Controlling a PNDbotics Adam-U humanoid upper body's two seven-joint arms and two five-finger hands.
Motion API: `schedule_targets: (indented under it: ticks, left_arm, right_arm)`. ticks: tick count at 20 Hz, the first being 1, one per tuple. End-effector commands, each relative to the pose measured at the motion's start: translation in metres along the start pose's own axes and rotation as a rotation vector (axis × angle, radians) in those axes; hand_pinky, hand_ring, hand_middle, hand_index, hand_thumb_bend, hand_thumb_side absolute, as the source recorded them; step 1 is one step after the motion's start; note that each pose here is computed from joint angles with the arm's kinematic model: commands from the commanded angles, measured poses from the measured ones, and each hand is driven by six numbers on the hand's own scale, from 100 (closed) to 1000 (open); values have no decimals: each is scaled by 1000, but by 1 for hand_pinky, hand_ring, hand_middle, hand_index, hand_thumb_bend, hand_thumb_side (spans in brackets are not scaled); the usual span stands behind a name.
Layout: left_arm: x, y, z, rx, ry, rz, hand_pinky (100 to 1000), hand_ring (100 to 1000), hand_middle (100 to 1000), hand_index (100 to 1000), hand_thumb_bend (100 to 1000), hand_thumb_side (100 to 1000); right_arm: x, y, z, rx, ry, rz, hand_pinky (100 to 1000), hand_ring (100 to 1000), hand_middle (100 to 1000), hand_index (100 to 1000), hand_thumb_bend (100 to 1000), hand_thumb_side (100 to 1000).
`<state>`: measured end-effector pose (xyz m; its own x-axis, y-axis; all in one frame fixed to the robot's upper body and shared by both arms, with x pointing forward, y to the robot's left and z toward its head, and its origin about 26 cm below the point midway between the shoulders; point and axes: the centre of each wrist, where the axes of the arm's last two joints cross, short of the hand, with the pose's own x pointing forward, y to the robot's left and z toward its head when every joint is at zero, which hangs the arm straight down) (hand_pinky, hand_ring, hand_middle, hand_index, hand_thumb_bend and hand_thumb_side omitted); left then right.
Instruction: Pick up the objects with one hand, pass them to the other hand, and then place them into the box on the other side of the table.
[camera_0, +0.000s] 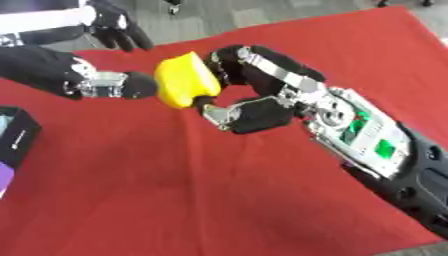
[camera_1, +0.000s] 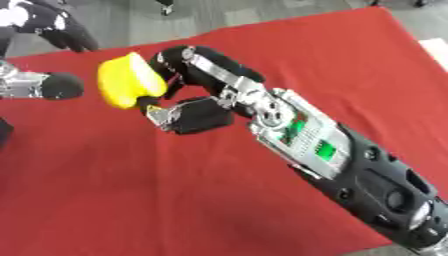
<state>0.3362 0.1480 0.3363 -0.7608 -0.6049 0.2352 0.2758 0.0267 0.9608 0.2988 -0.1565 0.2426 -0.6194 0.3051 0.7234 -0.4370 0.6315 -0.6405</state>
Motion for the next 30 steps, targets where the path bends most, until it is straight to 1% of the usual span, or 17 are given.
schedule_targets:
  ticks: [1,6,10,14,17,25,30]
  left_arm:
    - [2,8,2,14,3,-11,854,810,792,836,538,836]
    - [2,8,-3,29,18,3,853,809,793,844,530,818]
    - [4,6,-8,4,7,15,855,811,791,844,525,805]
    - [0,4,-12,-44,4,46,859,813,789,834,497,835]
    - [-3,3,-14,-72,-2,72,860,812,787,826,482,839]
    - [-9,3,-18,-124,0,121,864,812,786,804,397,877]
    - [-11,2,-21,-160,-9,147,873,819,791,811,385,896]
  right_arm:
    - [10,-4,0,8,-34,32,654,690,447,572,100,143]
    - [11,-3,-2,26,-43,33,654,690,447,570,100,142]
    - [12,-4,-2,33,-46,37,654,690,446,570,100,138]
    - [13,-5,-3,51,-58,49,655,691,456,570,100,131]
    - [15,-6,-4,66,-58,60,655,690,460,570,100,132]
    - [17,-10,-5,84,-53,80,655,689,464,570,100,127]
    - [18,-11,-5,87,-51,83,653,687,464,569,100,128]
